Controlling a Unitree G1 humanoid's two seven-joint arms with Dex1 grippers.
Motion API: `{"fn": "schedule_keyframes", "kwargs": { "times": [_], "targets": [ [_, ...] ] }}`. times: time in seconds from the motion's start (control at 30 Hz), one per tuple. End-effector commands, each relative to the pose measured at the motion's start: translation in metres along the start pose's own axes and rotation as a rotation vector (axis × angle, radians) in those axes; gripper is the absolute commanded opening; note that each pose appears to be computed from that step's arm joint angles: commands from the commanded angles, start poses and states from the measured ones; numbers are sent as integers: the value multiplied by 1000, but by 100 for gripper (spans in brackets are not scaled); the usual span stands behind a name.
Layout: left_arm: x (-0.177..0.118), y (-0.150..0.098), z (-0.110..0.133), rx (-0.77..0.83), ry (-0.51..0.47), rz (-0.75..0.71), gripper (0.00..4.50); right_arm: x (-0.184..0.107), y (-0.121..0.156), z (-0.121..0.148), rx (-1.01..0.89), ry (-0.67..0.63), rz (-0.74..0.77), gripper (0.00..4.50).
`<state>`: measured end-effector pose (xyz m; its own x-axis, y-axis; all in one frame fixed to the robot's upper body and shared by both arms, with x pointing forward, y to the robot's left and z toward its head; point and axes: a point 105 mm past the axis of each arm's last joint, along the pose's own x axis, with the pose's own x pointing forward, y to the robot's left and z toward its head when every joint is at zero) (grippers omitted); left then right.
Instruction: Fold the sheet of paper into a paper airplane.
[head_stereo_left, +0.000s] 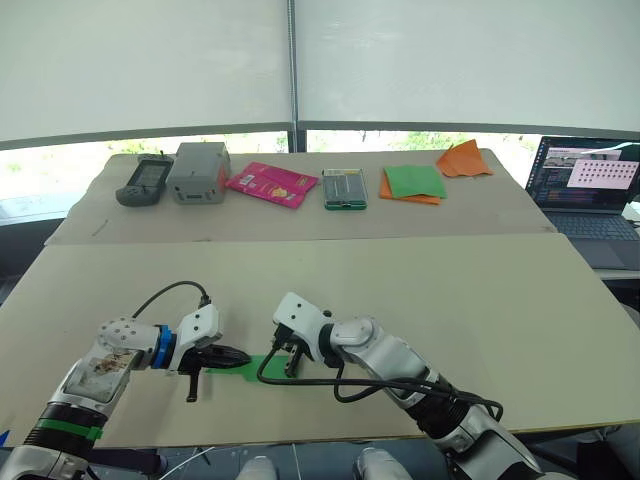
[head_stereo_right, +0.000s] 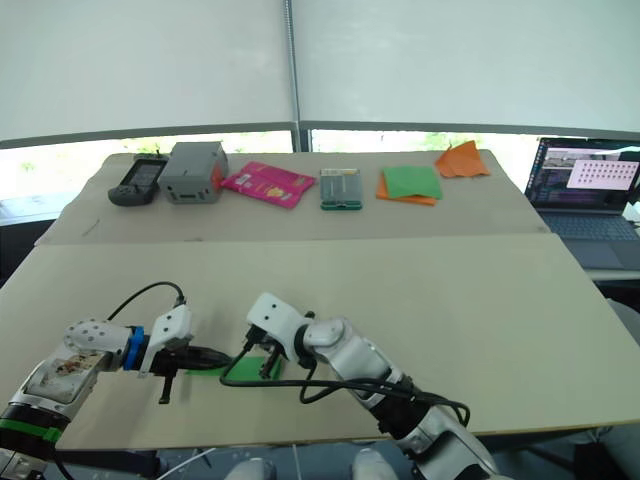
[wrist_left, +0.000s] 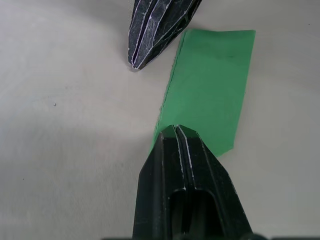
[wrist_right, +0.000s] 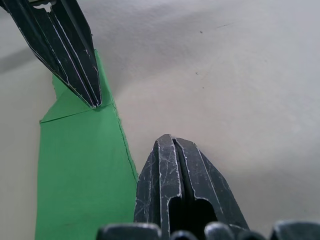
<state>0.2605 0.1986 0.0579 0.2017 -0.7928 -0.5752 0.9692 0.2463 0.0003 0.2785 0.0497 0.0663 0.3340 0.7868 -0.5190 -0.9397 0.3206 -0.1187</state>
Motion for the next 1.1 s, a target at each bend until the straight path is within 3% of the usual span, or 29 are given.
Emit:
{"fn": "schedule_keyframes", "kwargs": {
  "times": [0.03,0.47,1.1],
  "targets": [
    [6,-5,-22,-61,75,2,0,2,13,2,-29,-10,53,5],
    [5,-6,-25,-63,79,8,0,5,23,15,-75,-53,119,5],
    [2,-5,-27,-61,88,17,0,11,25,-24,-59,105,135,5]
  ]
}}
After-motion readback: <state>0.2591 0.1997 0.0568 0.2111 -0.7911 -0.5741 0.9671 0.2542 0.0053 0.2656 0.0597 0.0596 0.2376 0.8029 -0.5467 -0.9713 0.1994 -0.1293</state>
